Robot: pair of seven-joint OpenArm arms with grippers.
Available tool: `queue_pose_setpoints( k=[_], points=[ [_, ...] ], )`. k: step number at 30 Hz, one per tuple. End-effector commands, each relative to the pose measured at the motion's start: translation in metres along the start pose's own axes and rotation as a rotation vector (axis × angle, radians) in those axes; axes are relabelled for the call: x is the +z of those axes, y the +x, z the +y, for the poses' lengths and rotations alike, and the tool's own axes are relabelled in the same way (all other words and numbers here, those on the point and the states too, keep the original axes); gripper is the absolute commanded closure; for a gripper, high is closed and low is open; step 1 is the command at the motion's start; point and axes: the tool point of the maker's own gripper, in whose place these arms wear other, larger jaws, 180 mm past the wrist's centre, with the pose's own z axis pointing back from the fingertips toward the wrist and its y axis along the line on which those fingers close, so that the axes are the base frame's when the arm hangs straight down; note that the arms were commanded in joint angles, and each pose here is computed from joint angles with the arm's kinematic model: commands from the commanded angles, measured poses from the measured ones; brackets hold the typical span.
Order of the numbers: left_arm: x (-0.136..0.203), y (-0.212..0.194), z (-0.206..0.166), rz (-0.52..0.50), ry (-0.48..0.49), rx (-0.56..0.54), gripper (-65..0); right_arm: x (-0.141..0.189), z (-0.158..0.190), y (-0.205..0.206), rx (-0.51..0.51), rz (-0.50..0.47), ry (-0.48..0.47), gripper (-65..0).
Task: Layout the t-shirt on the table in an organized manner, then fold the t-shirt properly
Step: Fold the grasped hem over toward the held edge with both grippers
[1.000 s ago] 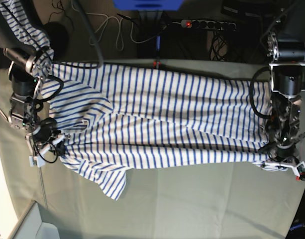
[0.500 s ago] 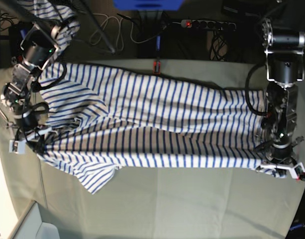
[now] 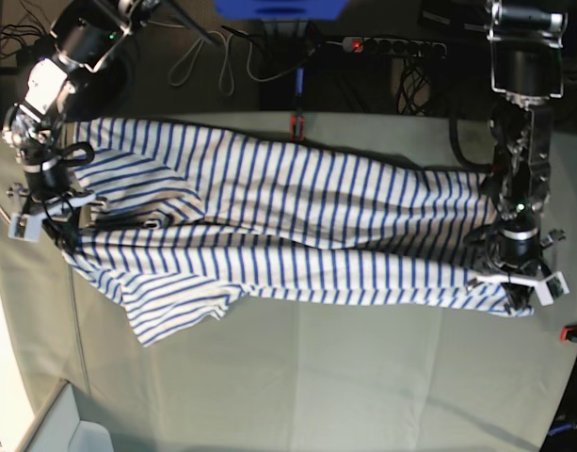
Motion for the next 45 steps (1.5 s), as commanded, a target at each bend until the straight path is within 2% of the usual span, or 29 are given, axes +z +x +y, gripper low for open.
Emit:
queue_pose_setpoints(
  k=[1,8,16,21,24,26,28,30,34,36,38,42,45],
  points=[
    [-0.001,0.023,0.006,-0.07,0.008,-0.004,0.0,0.002,-0.005,0.02,-0.003,-0.075,-0.01,0.0],
    [0.021,-0.003,0.027,-0.034,0.079,0.068,-0.1,0.021,-0.011,-0.013,-0.034,-0.009,-0.016,0.0],
    [0.05,-0.043,0.037,0.051,0.099,0.061,-0.1,0.029,-0.013,-0.031,-0.043,0.03,-0.019,0.0],
    [0.058,-0.056,0.042,0.081,0.105,0.049,-0.9,0.026,-0.002,-0.035,-0.024,0.052,0.019,0.0],
    [0.061,-0.058,0.042,0.087,0.103,0.049,-8.3,0.028,-0.001,-0.035,-0.015,0.055,0.025,0.0],
    [0.068,-0.064,0.045,0.1,0.108,0.044,-17.3,0.028,-0.004,-0.029,0.006,0.046,0.024,-3.5],
    [0.073,-0.061,0.044,0.094,0.1,0.041,-27.0,0.028,-0.008,-0.022,0.023,0.035,0.022,-10.2],
    [0.082,-0.056,0.042,0.082,0.086,0.038,-32.9,0.029,-0.011,-0.015,0.037,0.022,0.017,-16.6],
    [0.092,-0.026,0.039,0.005,0.067,0.043,-33.5,0.03,-0.016,0.008,0.059,-0.034,0.011,-25.7],
    [0.088,-0.007,0.046,-0.043,0.087,0.053,-33.5,0.031,-0.015,0.019,0.05,-0.071,0.012,-27.7],
    [0.07,0.015,0.045,-0.096,0.097,0.077,-33.5,0.027,-0.013,0.025,0.049,-0.086,0.018,-28.1],
    [0.034,0.01,0.044,-0.048,0.124,0.109,-33.5,0.014,-0.006,0.043,0.044,-0.131,0.029,-28.1],
    [0.026,-0.003,0.045,0.012,0.137,0.127,-33.5,0.006,0.01,0.047,0.059,-0.133,0.076,-28.1]
  ],
)
